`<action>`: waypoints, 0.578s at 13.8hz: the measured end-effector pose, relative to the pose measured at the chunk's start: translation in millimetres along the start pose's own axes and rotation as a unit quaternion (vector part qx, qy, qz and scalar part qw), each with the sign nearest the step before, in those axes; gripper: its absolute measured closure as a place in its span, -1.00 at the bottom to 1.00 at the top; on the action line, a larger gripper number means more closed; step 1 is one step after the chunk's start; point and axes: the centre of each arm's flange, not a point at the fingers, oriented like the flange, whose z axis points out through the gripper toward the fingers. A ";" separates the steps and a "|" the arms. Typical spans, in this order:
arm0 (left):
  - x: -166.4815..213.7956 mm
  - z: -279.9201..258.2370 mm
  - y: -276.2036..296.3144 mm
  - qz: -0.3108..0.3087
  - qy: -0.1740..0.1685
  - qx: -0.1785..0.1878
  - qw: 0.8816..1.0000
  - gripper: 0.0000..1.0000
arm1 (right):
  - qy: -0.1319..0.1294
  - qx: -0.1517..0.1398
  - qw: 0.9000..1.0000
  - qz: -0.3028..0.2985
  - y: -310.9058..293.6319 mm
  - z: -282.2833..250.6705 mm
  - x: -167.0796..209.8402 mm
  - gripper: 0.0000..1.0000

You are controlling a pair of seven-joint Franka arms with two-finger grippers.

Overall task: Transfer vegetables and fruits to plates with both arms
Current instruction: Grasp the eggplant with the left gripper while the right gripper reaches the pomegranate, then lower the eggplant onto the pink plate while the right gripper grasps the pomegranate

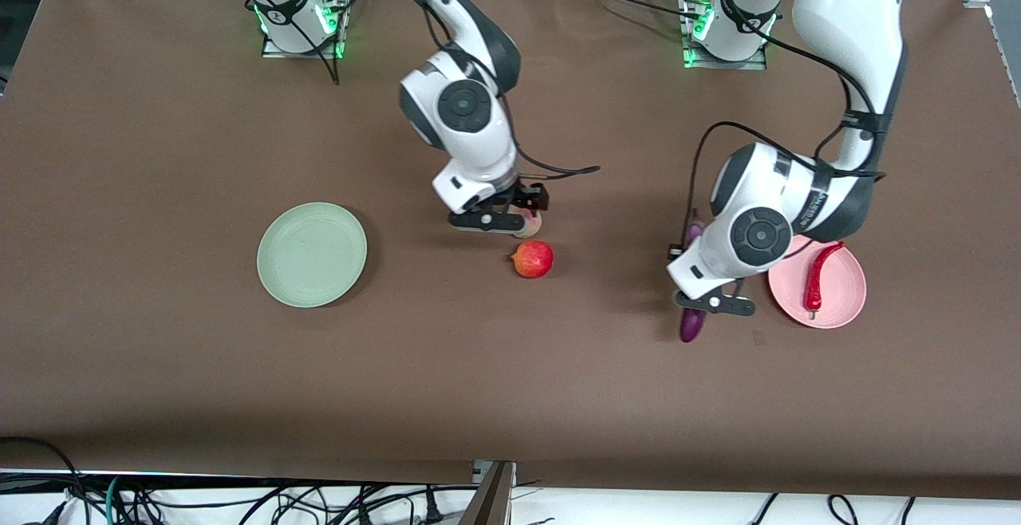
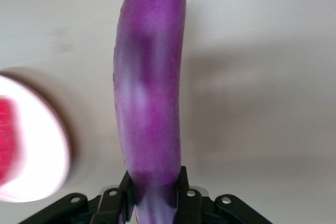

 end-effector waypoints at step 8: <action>-9.7 46.4 -172.7 0.103 -0.026 -0.017 0.994 0.33 | 0.100 -0.014 0.994 -0.050 -27.2 58.0 14.3 -1.00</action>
